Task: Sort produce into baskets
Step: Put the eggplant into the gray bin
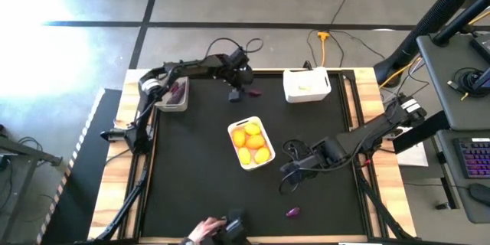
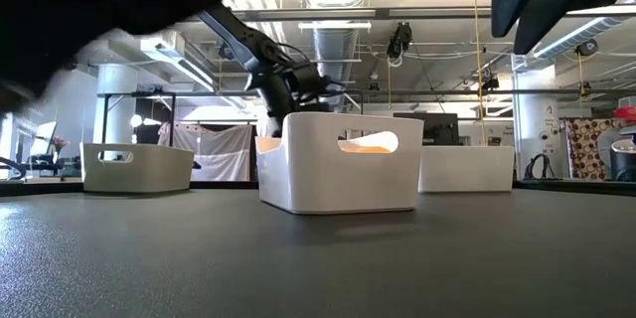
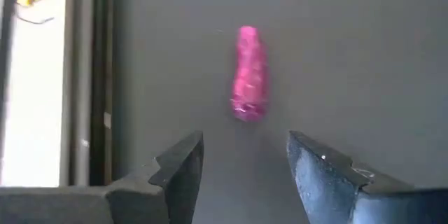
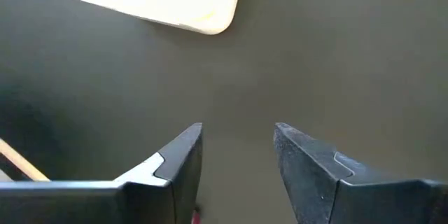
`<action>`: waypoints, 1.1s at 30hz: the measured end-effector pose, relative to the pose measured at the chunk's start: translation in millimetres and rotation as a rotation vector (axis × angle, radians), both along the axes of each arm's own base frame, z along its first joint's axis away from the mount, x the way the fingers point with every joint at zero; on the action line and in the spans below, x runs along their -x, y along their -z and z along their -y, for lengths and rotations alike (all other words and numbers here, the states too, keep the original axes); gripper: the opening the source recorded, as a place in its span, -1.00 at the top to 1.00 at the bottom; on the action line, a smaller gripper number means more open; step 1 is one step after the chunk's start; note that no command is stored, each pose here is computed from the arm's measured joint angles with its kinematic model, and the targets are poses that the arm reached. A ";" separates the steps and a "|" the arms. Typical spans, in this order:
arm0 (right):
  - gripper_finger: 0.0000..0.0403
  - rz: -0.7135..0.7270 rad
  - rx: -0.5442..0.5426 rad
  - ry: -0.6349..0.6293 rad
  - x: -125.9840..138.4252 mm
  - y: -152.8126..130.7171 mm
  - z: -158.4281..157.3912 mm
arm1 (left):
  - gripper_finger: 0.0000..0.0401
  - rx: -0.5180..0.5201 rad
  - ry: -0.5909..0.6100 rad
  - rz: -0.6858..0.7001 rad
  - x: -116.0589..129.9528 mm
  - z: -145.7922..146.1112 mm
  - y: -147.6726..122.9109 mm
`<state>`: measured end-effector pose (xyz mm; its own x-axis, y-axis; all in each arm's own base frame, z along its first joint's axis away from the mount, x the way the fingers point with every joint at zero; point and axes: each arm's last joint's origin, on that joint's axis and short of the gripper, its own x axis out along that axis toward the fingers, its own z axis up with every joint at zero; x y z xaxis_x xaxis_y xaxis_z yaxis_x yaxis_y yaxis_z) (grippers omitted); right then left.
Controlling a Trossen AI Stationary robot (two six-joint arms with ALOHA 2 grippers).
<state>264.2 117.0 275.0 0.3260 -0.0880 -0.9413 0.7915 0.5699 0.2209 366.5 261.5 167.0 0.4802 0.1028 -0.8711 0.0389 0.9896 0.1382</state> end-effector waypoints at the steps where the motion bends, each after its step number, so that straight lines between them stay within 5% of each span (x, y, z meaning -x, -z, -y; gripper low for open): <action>1: 0.16 -0.001 -0.002 0.002 0.1 0.0 0.0 | 0.05 -0.015 0.000 -0.007 -2.3 -2.2 1.5; 15: 0.16 0.001 -0.005 0.009 -0.1 -0.2 0.0 | 0.05 0.100 0.094 0.024 -25.2 3.3 29.6; 33: 0.16 -0.021 -0.029 -0.045 0.6 0.0 -1.9 | 0.20 0.152 -0.038 0.061 -35.8 11.2 31.2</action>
<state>263.6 118.9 275.0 0.3097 -0.0458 -0.9497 0.7695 0.5988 0.2220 402.3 250.4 135.7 0.5313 -0.0084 -0.8471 -0.0030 0.9999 -0.0118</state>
